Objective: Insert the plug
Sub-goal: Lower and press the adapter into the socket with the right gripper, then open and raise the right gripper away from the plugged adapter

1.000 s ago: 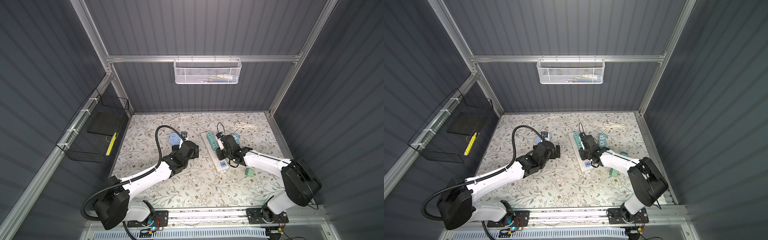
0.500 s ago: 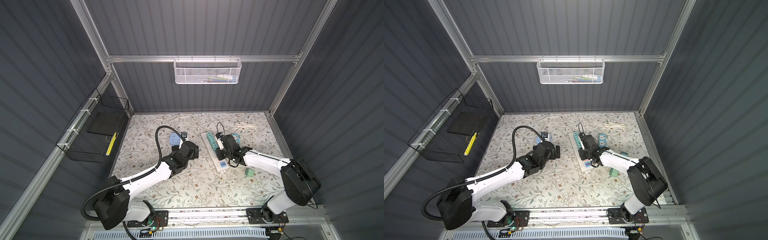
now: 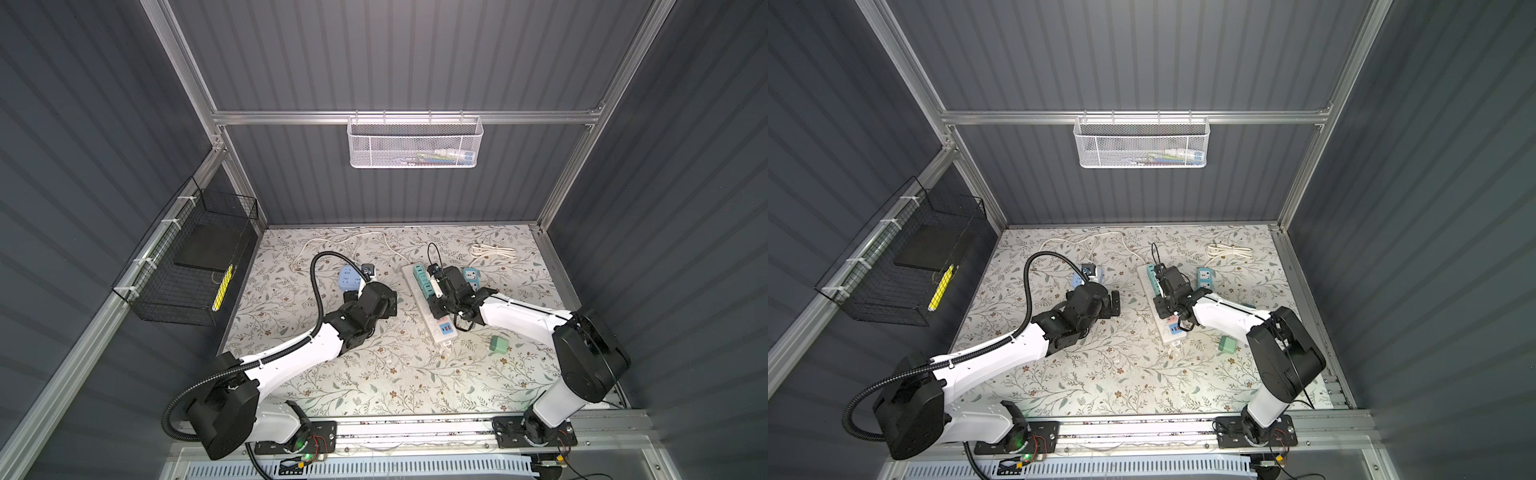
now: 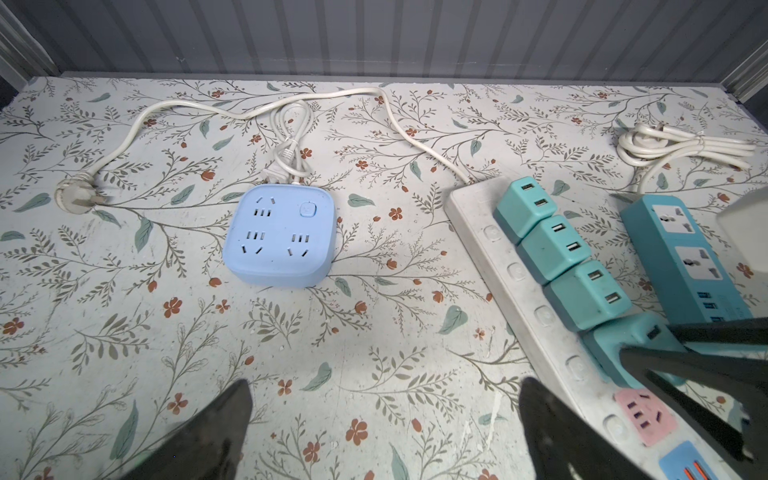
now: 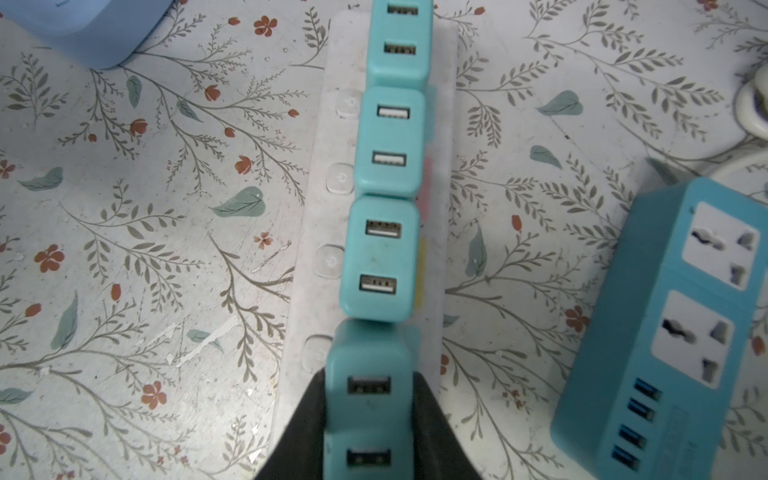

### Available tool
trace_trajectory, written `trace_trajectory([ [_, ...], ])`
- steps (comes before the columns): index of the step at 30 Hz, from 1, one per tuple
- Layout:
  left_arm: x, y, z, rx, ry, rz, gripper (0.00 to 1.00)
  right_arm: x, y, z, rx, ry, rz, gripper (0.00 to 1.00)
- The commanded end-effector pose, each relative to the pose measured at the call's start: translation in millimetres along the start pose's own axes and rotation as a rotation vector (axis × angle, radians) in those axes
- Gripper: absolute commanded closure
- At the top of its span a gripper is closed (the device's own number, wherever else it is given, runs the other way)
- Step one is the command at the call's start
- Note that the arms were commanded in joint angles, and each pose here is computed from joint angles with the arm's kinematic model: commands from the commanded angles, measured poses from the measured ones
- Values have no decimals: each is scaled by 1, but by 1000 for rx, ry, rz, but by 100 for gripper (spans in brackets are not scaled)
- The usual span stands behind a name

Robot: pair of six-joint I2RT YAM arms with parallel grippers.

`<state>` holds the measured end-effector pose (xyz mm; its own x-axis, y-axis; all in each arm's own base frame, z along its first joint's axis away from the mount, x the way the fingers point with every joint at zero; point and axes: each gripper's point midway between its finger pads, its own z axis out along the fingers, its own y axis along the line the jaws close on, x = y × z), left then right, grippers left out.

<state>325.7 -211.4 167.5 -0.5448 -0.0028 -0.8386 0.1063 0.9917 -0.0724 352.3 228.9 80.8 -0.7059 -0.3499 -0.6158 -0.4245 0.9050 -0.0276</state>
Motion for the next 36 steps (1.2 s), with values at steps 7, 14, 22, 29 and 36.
trace_trajectory([
  [7, -1, 7, -2, -5, -14, 0, 0, 54, -7, 22, 83, 167, 9, 89],
  [14, 2, 8, 0, -9, -6, 2, 0, 74, -10, 33, 124, 234, 53, 87],
  [22, -3, 9, 0, -12, -13, 13, 0, 77, -1, 37, 115, 249, 51, 84],
  [29, -11, 10, -3, -12, -25, 24, 0, 21, 11, 7, 33, 139, 29, 54],
  [36, -23, 15, -7, -31, -46, 48, 0, -31, 5, -36, 18, 20, 49, 35],
])
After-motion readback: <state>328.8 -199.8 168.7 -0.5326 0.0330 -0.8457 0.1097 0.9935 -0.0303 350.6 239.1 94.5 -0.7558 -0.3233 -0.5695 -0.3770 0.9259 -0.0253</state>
